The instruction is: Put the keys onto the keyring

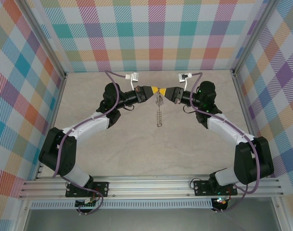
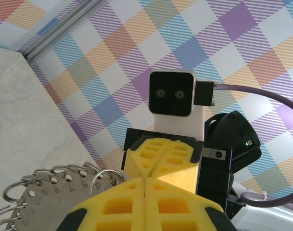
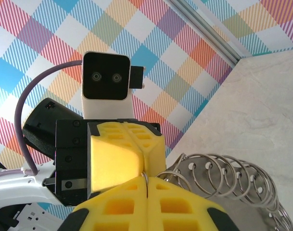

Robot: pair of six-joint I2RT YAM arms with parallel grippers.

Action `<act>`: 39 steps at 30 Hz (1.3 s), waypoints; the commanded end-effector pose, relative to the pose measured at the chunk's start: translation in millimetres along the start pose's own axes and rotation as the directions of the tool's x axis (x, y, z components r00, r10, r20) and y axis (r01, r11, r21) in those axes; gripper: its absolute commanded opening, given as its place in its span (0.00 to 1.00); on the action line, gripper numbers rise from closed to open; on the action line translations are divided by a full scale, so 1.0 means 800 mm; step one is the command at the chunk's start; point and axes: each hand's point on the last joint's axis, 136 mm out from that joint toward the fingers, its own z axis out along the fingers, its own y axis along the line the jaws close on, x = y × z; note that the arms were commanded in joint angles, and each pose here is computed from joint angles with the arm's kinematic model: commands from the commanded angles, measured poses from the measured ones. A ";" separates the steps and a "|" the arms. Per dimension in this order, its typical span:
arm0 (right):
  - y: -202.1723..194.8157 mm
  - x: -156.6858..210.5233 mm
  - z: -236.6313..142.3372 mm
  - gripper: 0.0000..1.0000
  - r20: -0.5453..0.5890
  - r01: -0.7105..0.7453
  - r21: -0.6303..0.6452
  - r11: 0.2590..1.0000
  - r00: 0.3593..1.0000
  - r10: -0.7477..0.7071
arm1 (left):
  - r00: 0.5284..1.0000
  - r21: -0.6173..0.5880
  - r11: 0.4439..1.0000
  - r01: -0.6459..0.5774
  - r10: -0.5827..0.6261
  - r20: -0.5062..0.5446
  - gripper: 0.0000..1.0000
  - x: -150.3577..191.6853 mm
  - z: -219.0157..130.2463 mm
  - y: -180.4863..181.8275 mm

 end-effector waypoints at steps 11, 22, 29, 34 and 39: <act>-0.019 0.001 -0.010 0.00 -0.165 0.147 0.238 0.960 0.980 -0.109 | 0.978 -0.147 0.967 -0.209 0.204 -0.046 0.39 -0.019 -0.025 -0.030; -0.027 0.029 -0.021 0.00 -0.404 0.258 0.238 0.936 0.903 -0.146 | 0.924 -0.239 0.897 -0.372 0.333 -0.189 0.74 -0.021 -0.052 -0.022; -0.003 0.031 -0.026 0.00 -0.455 0.315 0.168 0.934 0.865 -0.210 | 0.894 -0.214 0.892 -0.397 0.324 -0.310 0.72 0.005 -0.047 0.008; 0.001 0.029 -0.026 0.00 -0.491 0.349 0.135 0.927 0.837 -0.243 | 0.869 -0.171 0.897 -0.408 0.324 -0.374 0.59 0.018 -0.040 0.024; 0.007 0.026 -0.020 0.00 -0.490 0.343 0.092 0.935 0.833 -0.258 | 0.849 -0.087 0.909 -0.407 0.342 -0.403 0.45 0.025 -0.029 0.022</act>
